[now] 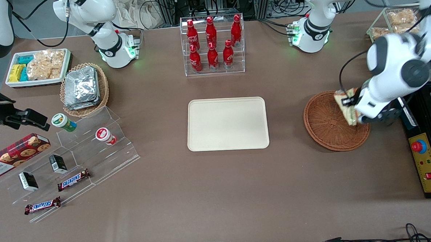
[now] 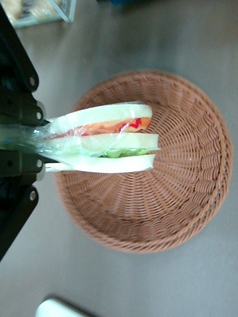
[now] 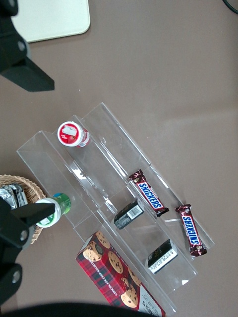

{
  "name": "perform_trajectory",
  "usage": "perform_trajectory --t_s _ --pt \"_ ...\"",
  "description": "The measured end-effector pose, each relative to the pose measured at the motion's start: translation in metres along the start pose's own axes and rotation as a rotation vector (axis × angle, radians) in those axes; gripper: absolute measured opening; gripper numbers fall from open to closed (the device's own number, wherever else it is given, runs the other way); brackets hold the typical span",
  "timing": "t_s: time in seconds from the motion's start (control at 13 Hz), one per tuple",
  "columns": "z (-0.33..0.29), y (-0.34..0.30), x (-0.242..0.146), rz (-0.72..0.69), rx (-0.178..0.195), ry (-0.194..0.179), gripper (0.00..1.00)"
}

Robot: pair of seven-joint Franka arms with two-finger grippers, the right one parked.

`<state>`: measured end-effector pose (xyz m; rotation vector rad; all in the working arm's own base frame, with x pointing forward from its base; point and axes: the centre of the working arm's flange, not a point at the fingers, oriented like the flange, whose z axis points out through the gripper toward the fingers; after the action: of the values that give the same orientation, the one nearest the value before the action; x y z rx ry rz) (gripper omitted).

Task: Place sandwich from basket to tray
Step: 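Close the left gripper on the wrapped sandwich and lift it, then carry the held sandwich with the left gripper over the cream tray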

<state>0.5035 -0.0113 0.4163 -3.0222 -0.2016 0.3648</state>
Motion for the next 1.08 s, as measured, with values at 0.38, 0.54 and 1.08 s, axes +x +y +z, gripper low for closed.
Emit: perform_trajectory --t_s 0.38,0.54,1.08 --pt "-0.129 0.011 -0.038 0.031 0.025 -0.035 0.18" --pt "-0.16 0.032 -0.05 0.07 0.034 -0.006 0.18" --pt "-0.169 0.202 -0.08 0.124 0.064 0.042 0.18"
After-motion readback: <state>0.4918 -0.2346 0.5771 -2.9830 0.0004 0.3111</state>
